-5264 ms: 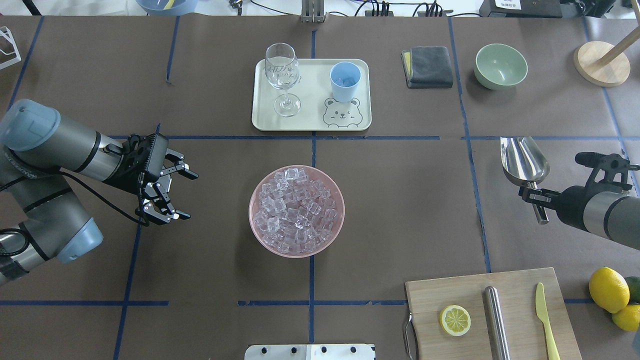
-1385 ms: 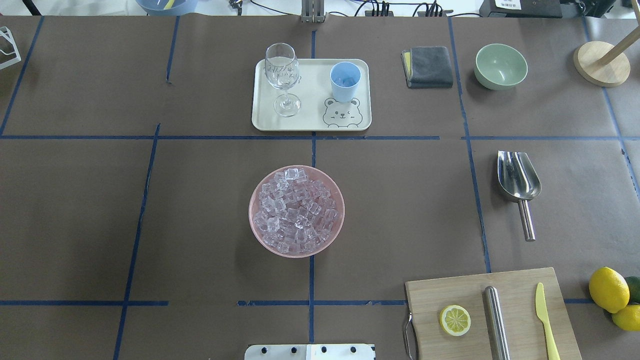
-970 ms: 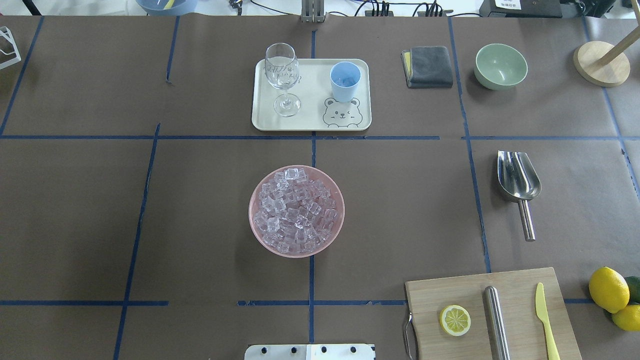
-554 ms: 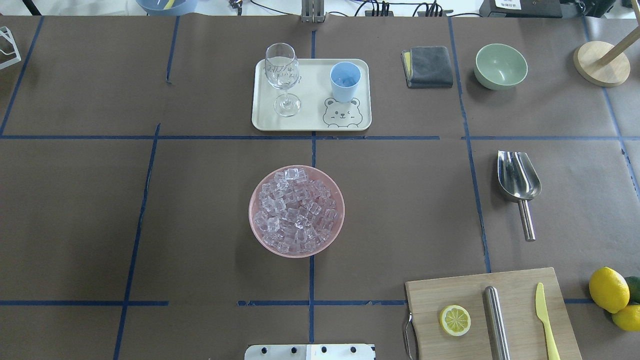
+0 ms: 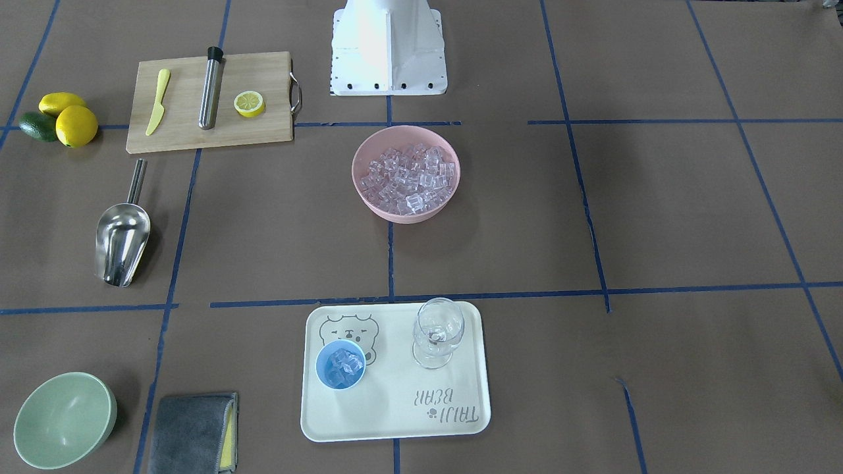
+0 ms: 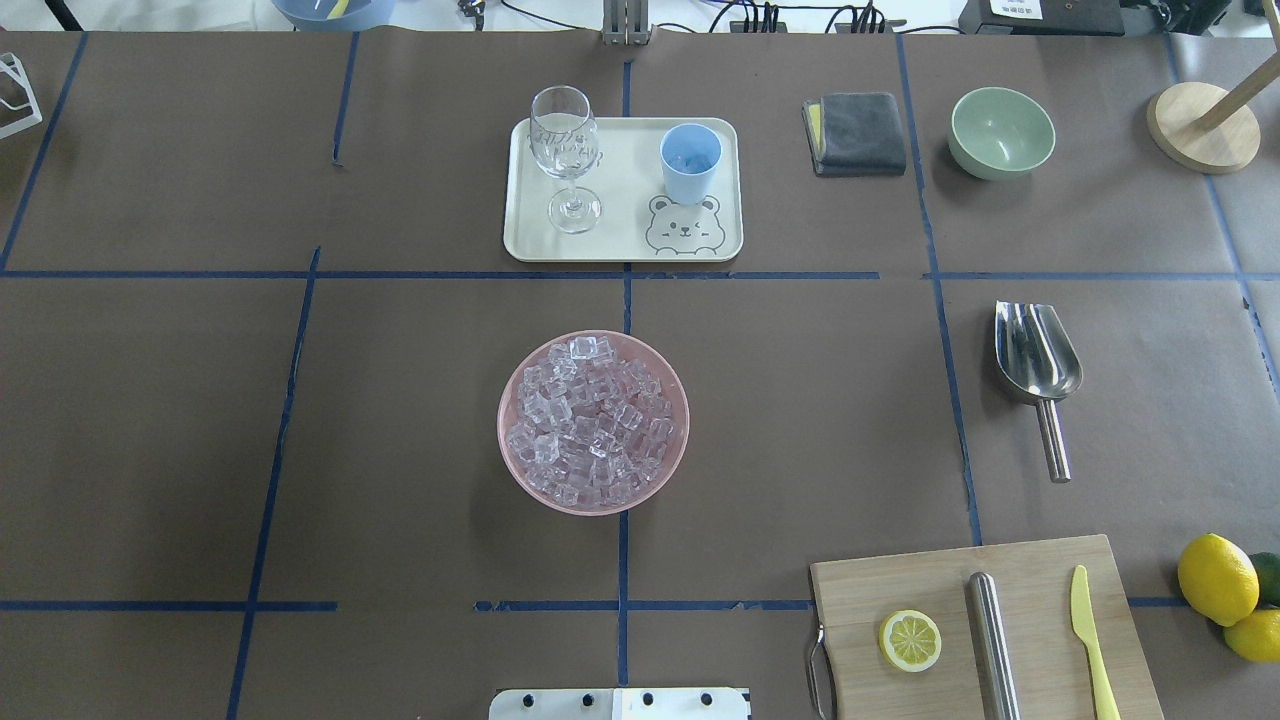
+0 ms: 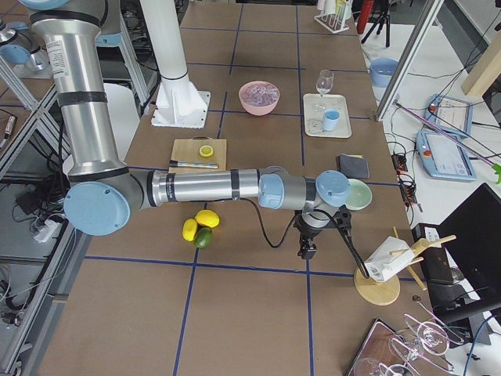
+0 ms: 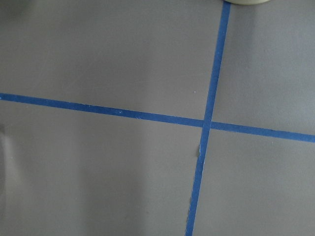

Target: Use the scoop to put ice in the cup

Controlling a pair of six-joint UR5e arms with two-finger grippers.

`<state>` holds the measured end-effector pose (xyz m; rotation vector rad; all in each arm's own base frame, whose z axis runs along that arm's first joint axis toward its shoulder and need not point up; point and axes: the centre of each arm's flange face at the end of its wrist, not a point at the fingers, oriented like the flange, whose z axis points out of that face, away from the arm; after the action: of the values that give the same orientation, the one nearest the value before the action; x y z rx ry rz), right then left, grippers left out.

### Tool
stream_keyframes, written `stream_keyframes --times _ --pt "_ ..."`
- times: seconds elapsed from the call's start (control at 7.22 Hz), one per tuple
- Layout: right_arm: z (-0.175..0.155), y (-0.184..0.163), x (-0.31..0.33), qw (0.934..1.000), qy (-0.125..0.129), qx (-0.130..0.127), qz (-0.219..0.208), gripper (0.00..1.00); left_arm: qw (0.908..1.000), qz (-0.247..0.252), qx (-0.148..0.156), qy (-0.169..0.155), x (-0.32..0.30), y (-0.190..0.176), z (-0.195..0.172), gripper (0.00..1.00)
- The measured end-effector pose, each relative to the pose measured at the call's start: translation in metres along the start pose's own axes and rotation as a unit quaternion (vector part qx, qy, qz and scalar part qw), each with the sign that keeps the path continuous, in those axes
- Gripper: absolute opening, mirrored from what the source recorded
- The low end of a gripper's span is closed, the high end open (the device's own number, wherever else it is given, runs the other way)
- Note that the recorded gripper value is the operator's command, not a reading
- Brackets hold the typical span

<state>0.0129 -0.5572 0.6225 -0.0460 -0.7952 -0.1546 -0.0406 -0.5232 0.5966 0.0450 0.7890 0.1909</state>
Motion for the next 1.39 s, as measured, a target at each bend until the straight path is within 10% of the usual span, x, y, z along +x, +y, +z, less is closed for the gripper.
stream_keyframes --times 1.39 --pt "-0.012 0.03 -0.009 0.9983 0.04 0.036 -0.02 1.0 0.9977 -0.066 0.012 -0.004 -0.014 -0.005 0.01 1.0"
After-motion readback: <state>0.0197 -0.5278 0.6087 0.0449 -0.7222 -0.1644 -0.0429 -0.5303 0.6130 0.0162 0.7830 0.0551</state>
